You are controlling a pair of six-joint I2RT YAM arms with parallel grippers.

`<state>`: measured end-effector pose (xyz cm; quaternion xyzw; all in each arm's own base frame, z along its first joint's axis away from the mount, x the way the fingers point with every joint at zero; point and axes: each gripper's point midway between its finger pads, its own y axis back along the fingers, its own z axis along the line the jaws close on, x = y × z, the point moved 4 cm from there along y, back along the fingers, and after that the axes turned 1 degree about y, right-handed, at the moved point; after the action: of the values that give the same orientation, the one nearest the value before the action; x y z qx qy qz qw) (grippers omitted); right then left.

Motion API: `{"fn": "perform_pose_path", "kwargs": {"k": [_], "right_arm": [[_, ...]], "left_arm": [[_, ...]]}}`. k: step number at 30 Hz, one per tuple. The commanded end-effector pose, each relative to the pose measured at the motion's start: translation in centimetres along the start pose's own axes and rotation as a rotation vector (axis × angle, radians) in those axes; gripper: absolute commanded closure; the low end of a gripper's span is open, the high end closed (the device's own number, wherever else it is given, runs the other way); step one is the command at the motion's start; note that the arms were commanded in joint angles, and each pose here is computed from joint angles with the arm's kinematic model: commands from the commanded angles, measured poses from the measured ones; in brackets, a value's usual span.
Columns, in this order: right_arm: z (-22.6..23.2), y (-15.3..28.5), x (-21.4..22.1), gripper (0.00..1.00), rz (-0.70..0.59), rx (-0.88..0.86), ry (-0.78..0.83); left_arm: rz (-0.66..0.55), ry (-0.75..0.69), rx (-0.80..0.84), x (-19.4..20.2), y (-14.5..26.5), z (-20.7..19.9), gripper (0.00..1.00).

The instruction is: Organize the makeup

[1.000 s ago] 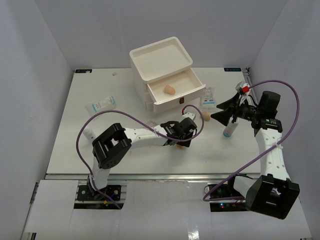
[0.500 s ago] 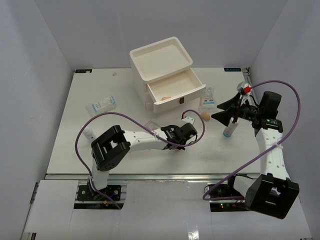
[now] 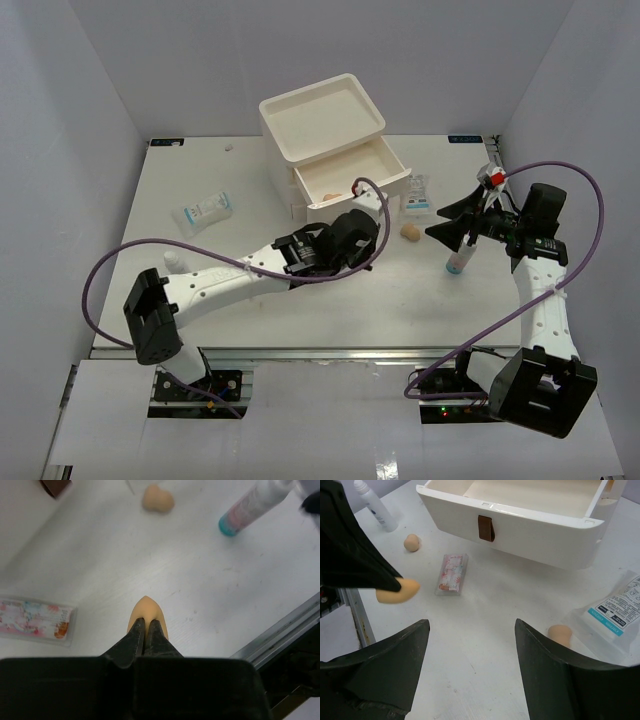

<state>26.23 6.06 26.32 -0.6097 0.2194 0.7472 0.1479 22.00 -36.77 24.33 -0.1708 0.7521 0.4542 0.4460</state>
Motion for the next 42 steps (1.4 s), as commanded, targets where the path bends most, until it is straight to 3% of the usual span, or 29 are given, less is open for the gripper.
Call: {"fn": "perform_pose_path", "kwargs": {"k": [1,7,15,20,24,33,38,42], "right_arm": [[0.1,0.2,-0.5,0.25,-0.014,0.004,0.044],[0.0,0.2,-0.2,0.25,-0.009,0.009,0.035],[-0.6,0.0,0.5,0.25,0.006,0.027,0.015],[-3.0,-1.0,1.9,0.22,0.099,0.161,-0.018],[-5.1,-2.5,3.6,0.14,0.220,0.298,-0.045],[-7.0,-5.5,6.5,0.15,0.442,0.275,0.095],[-7.9,-6.4,8.8,0.20,0.508,0.205,0.141],[-8.7,-7.4,11.5,0.25,0.550,0.158,0.131]], "left_arm": [[-0.164,0.042,-0.015,-7.2,1.5,3.2,1.00],[-0.269,0.085,-0.063,-13.5,-0.7,7.5,1.00],[-0.281,0.090,-0.118,-16.2,-3.7,10.5,0.97],[-0.236,0.087,-0.131,-15.1,-5.3,11.5,0.64],[-0.226,0.078,-0.126,-15.1,-5.3,11.7,0.37],[-0.285,0.067,-0.037,-15.8,1.5,11.0,0.31],[-0.334,0.081,0.013,-10.6,7.9,11.9,0.26],[-0.327,0.105,-0.022,-5.0,10.4,14.0,0.24]]}}
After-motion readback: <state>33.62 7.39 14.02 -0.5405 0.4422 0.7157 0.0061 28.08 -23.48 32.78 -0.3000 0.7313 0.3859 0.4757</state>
